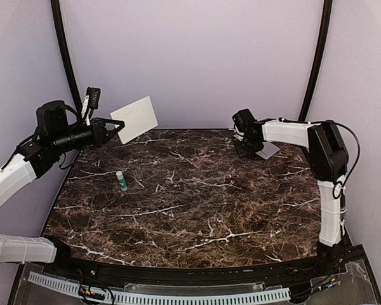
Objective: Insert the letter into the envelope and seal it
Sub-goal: Pick up the envelope from the center of the board, then place the envelope at the center of the board, then place the letter in the envelope.
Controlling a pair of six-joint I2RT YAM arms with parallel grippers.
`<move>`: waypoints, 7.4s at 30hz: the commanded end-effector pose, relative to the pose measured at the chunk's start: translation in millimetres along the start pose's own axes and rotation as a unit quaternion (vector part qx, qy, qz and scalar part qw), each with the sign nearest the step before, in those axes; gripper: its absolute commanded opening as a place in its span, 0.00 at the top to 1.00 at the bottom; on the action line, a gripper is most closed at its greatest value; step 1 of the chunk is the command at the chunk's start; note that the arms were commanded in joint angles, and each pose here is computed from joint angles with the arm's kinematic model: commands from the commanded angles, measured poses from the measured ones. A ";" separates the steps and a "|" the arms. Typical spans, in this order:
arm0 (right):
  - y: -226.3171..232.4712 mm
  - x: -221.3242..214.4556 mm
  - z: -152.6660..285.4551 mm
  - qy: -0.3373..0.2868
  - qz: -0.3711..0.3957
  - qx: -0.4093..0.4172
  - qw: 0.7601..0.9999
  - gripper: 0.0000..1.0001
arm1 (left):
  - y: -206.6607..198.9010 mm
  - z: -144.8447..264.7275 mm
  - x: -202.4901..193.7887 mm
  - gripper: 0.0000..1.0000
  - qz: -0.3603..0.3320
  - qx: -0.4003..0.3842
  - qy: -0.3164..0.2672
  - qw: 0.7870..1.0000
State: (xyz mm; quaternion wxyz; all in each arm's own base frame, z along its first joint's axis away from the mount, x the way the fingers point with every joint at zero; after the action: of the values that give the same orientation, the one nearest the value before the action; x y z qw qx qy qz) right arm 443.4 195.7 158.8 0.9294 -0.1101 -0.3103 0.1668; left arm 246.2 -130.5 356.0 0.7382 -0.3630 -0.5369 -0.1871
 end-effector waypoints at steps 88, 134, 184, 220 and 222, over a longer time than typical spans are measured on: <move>56.0 -99.1 182.4 0.167 -0.083 0.208 0.960 1.00 | 4.7 -11.9 -10.3 1.00 0.020 -0.030 0.012 0.999; 83.7 -63.7 264.2 -0.232 -0.080 0.489 0.837 0.17 | -30.9 -34.9 -33.0 1.00 0.006 -0.231 0.076 0.970; 112.2 -127.8 301.5 -0.084 0.108 0.668 0.732 0.69 | -157.4 -68.4 -121.9 1.00 0.065 -0.402 0.336 0.849; 57.3 -76.3 347.0 -0.467 -0.139 0.588 0.645 1.00 | -139.9 -53.7 -62.7 0.16 0.108 -0.273 -0.030 0.955; 60.7 -72.8 348.1 -0.467 -0.137 0.597 0.638 1.00 | -142.3 -52.6 -59.6 0.16 0.115 -0.292 -0.050 0.948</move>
State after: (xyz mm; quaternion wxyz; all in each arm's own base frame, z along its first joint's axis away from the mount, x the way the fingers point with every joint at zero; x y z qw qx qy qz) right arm 158.9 257.4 347.1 0.5972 0.5711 -0.5095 0.2400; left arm 172.9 -269.8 320.7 0.6567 -0.5665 -0.4387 -0.2353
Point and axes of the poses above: each gripper's point midway between its finger pads, its own z axis back along the fingers, its own y axis along the line the jaws close on, x = y × z, the point moved 9 cm from there along z, back along the fingers, and after that the axes turned 1 degree about z, right-handed, at the moved point
